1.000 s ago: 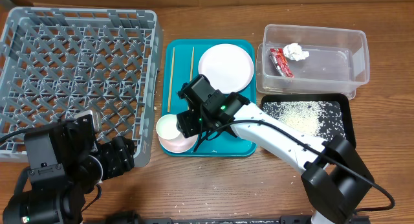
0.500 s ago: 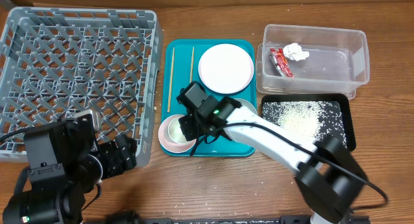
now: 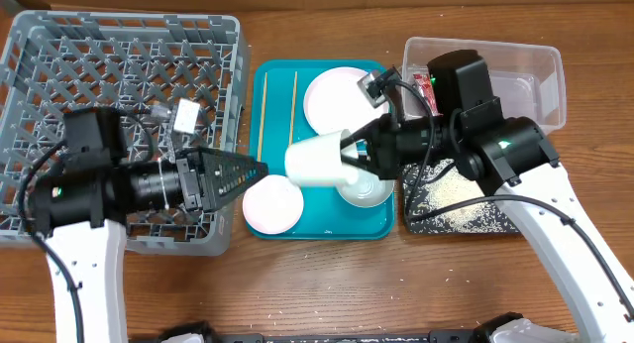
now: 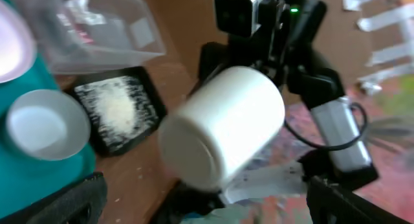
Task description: Sort waste into correct bins and load items into the dishwasher
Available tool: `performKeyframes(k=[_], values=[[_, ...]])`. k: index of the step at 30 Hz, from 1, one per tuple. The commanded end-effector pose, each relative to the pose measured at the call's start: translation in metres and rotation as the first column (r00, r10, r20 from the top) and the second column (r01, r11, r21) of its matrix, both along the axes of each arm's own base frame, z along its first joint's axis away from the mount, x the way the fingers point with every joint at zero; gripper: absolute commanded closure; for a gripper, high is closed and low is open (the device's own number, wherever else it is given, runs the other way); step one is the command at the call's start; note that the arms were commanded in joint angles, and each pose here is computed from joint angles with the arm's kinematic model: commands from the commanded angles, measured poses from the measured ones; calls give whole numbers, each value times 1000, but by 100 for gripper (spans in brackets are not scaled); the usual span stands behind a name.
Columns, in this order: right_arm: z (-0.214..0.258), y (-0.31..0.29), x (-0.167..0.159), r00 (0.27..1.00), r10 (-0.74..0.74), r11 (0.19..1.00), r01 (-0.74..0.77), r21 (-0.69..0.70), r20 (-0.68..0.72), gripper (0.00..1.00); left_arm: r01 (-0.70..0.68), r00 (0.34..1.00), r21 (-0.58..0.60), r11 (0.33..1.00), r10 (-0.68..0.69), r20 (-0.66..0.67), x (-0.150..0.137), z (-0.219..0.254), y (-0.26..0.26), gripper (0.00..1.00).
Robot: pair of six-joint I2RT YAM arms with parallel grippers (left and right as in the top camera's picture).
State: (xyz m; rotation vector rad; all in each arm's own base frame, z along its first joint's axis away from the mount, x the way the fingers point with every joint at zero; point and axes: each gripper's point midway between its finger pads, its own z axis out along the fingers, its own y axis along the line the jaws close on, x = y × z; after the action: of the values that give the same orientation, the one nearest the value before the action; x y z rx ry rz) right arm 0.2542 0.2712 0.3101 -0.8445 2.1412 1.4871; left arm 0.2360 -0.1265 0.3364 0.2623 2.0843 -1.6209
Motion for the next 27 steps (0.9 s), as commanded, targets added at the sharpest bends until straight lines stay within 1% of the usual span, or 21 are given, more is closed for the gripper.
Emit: performKeyframes(k=[1, 3, 6, 8, 10, 13, 14, 16, 18, 21, 22, 23, 24, 25, 26, 27], values=[[43, 10, -40, 970, 222, 954, -237, 184, 100, 96, 167, 982, -140, 976, -152, 111, -19, 27, -24, 2], [45, 13, -43, 966, 235, 949, -253, 190, 112, 96, 203, 976, -140, 969, -188, 111, -24, 27, -32, 4], [48, 21, -52, 953, 271, 935, -294, 198, 135, 96, 248, 966, -107, 963, -237, 102, -32, 21, -44, 8], [47, 27, -56, 949, 281, 934, -305, 186, 146, 96, 281, 957, -110, 954, -270, 103, -38, 22, -51, 9], [43, 30, -54, 951, 266, 942, -291, 164, 156, 96, 295, 953, -111, 949, -284, 101, -41, 22, -54, 13], [39, 31, -47, 958, 234, 956, -257, 139, 164, 96, 316, 947, -112, 942, -307, 94, -46, 22, -59, 23], [39, 31, -46, 959, 230, 958, -253, 135, 166, 96, 321, 946, -114, 940, -312, 89, -47, 22, -59, 24], [39, 31, -45, 959, 228, 958, -252, 136, 170, 96, 325, 945, -117, 938, -318, 73, -50, 21, -61, 19], [41, 32, -43, 962, 215, 961, -239, 136, 169, 96, 324, 946, -119, 939, -319, 61, -51, 21, -61, 21], [43, 33, -42, 960, 213, 961, -240, 142, 179, 96, 314, 949, -89, 945, -310, 51, -49, 15, -60, 37], [42, 33, -42, 961, 213, 961, -239, 141, 179, 96, 310, 951, -78, 948, -307, 46, -48, 13, -60, 41], [42, 33, -42, 961, 213, 961, -239, 141, 177, 96, 306, 952, -72, 949, -304, 40, -48, 12, -60, 42], [42, 33, -42, 961, 212, 961, -238, 141, 175, 96, 305, 952, -71, 950, -303, 40, -48, 11, -60, 46], [42, 32, -41, 962, 211, 962, -236, 140, 173, 78, 303, 953, -69, 951, -300, 41, -47, 11, -59, 46], [41, 31, -39, 965, 202, 965, -225, 136, 170, 57, 282, 959, -29, 959, -282, 27, -44, 4, -57, 55], [37, 26, -32, 974, 160, 978, -179, 109, 162, 52, 240, 971, 33, 970, -239, -18, -38, -8, -52, 60]])
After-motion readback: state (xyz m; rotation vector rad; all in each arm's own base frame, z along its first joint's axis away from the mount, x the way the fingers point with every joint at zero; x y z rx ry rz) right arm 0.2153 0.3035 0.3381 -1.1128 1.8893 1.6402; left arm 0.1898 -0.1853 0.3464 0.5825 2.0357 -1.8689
